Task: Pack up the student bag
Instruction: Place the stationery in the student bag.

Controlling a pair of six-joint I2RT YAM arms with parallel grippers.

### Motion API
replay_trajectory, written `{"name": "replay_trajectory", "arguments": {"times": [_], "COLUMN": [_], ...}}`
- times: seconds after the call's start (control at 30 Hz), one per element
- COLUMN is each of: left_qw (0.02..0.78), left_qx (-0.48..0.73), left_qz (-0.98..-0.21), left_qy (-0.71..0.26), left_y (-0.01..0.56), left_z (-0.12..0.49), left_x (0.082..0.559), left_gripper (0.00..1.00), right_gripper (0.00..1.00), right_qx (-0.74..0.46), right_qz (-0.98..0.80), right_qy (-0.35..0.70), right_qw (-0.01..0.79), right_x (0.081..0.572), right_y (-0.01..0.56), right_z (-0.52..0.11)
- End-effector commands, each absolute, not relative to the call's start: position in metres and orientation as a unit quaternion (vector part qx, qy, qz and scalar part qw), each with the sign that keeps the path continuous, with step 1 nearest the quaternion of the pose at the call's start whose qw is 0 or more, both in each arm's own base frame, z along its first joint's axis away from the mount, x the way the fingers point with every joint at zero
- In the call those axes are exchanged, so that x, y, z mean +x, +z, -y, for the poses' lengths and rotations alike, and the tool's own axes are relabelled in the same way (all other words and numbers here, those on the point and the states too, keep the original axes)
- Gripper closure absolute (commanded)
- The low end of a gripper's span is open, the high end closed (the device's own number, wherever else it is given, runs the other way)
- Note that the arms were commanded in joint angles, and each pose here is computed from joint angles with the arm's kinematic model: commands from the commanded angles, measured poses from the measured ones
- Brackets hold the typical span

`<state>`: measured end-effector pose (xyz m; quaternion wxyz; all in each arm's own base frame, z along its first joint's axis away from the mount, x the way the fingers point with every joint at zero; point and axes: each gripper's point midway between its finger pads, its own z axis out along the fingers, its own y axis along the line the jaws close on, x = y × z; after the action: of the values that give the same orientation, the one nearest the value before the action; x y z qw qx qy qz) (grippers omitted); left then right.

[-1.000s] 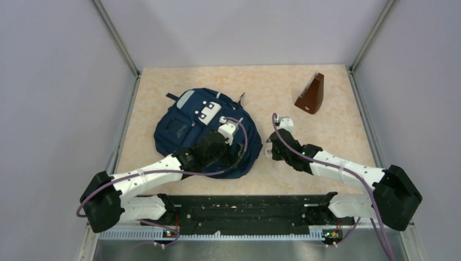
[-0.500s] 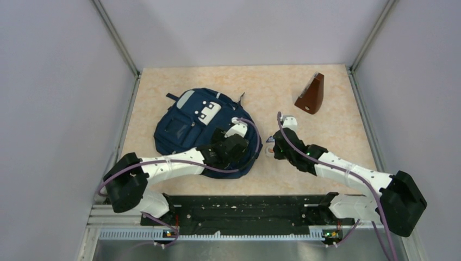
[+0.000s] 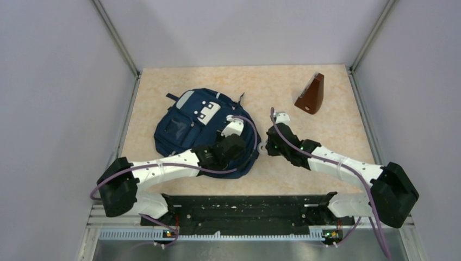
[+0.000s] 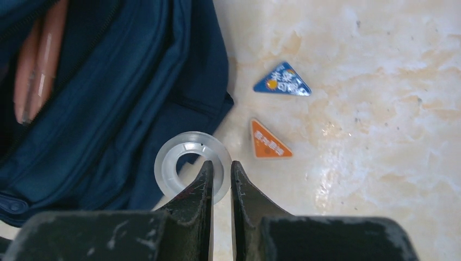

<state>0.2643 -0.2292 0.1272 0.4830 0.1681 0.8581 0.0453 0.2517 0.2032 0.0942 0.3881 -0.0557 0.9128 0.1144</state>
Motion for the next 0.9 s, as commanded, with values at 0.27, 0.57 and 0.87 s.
{"name": "replay_trajectory", "arguments": {"times": [0.27,0.57,0.87], "left_qw": [0.545,0.545,0.551], "left_qx": [0.117,0.114,0.097], "left_qz": [-0.830,-0.829,-0.825], "left_qy": [-0.024,-0.058,-0.086], "left_y": [0.158,0.157,0.162], "left_z": [0.223,0.228,0.231], "left_x": [0.264,0.260,0.259], "left_gripper": [1.00,1.00,1.00], "right_gripper": [0.99,1.00,1.00], "right_qx": [-0.081,-0.096,-0.107], "right_qz": [-0.876,-0.864,-0.866], "right_qy": [0.196,0.223,0.218], "right_qw": [0.434,0.442,0.437], "right_x": [0.298,0.315,0.327], "right_y": [0.147,0.159,0.144], "right_z": [-0.289,-0.332,-0.360]}}
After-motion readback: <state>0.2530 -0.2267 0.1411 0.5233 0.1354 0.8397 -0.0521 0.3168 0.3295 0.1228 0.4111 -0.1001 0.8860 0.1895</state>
